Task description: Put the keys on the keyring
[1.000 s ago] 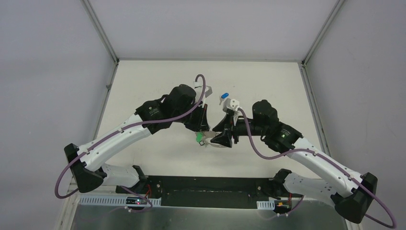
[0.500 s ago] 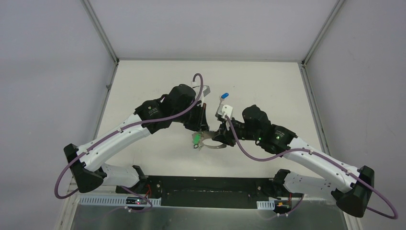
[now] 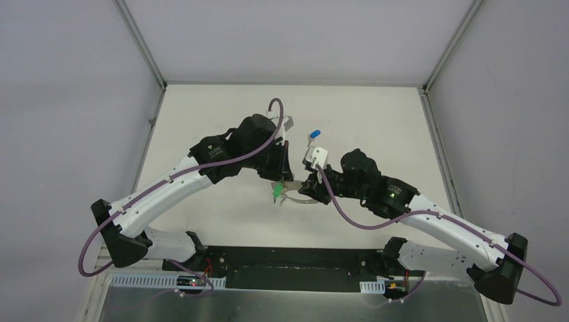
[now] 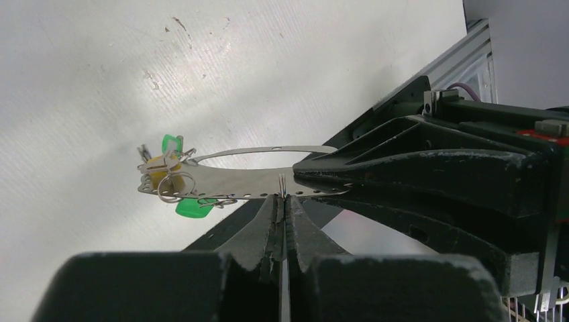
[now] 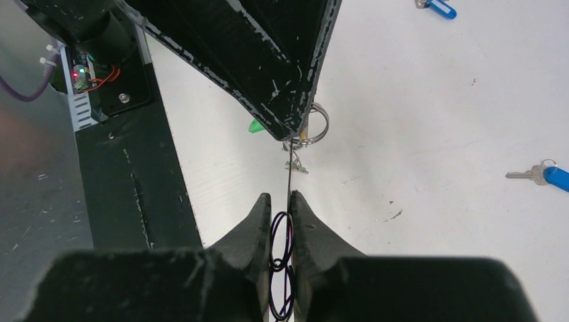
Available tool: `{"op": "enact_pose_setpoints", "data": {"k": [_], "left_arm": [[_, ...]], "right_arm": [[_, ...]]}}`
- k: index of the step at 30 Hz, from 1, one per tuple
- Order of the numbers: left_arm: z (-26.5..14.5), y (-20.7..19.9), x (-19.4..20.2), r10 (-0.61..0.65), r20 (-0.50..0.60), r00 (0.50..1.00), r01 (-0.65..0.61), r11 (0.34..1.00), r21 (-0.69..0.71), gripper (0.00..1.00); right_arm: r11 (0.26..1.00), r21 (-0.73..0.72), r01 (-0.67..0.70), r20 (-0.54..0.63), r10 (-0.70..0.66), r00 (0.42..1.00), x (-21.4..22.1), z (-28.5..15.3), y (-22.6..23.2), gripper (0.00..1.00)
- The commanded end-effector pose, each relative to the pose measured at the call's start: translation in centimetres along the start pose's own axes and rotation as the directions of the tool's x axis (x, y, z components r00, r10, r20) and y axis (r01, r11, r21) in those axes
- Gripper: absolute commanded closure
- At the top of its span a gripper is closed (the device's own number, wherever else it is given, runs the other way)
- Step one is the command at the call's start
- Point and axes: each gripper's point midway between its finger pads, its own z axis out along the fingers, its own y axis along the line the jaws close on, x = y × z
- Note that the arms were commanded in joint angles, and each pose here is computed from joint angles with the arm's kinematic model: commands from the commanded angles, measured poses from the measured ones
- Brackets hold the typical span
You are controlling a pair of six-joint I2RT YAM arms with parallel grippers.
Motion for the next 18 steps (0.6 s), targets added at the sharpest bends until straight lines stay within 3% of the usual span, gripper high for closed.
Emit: {"op": "enact_pose_setpoints", "data": {"k": [1, 13, 18], "left_arm": [[-1.1, -0.6, -0.7, -0.033, -0.002, 0.999, 0.033, 0.999, -0.017, 1.00], [-1.0, -0.9, -0.3, -0.012, -0.114, 0.993, 0.008, 0.999, -0.040, 1.00], [-0.6, -0.9, -0.1, 0.001, -0.159, 0.987, -0.009, 0.999, -0.050, 1.00]], "right_arm": [[0.992, 0.117, 0.040, -0.002, -0.040, 0.999, -1.1, -1.1, -2.0, 1.00], [0.983, 0.146, 0.113, -0.043, -0.108, 0.993, -0.5, -0.8, -2.1, 1.00], [0.981, 0.094, 0.167, 0.013, -0.169, 0.986, -1.3, -0.9, -1.1, 1.00]]}}
